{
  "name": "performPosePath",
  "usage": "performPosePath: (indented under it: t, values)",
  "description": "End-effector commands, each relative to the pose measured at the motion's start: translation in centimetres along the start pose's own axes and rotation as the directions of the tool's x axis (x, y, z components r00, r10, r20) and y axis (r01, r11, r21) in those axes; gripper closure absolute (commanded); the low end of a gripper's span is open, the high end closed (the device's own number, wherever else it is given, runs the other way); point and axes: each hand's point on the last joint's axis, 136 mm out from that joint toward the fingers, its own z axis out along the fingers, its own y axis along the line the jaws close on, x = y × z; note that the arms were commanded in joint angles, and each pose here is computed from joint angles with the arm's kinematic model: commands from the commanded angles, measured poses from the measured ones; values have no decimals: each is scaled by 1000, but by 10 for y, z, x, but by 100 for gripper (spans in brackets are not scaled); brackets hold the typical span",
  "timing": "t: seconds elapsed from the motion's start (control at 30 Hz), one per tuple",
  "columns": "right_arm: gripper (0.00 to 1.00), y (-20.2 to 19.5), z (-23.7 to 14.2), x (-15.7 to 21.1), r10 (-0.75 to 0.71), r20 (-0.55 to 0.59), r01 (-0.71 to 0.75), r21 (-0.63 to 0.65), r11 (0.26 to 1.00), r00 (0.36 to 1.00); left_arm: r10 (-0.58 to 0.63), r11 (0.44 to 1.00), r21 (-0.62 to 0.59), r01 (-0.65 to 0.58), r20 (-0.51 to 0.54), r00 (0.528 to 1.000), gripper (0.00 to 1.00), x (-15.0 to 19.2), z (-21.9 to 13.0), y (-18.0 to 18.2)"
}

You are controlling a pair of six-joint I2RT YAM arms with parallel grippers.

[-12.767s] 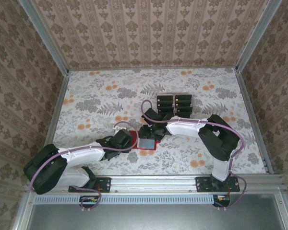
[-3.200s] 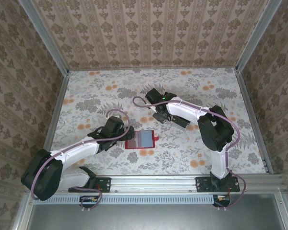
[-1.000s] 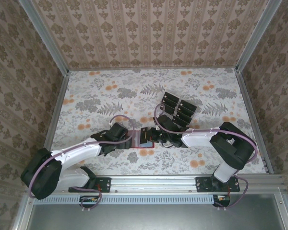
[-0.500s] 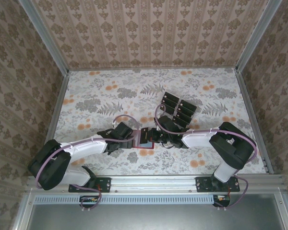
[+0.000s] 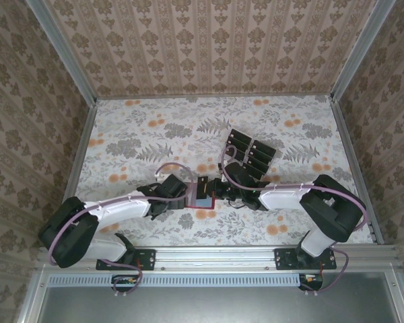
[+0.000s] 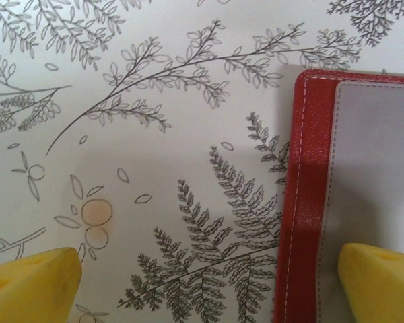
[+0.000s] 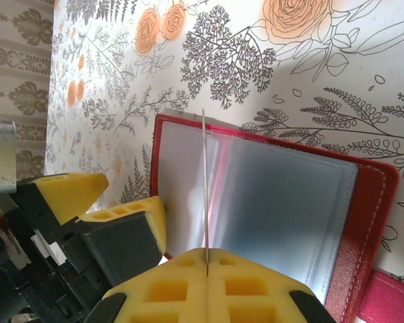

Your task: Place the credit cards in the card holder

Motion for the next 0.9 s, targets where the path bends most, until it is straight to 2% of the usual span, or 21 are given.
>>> performPosePath:
  t: [0.0, 0.33, 0.87]
  values:
    - [100, 11, -3, -6, 18, 37, -16, -57, 998, 999, -12, 998, -55, 11, -28, 1000, 0, 14, 0, 16]
    - [100, 13, 7, -1, 24, 84, -17, -81, 997, 996, -19, 999, -40, 18, -27, 999, 0, 18, 2, 14]
    - [100, -4, 26, 18, 22, 81, -19, -37, 999, 996, -22, 999, -34, 21, -25, 999, 0, 21, 3, 15]
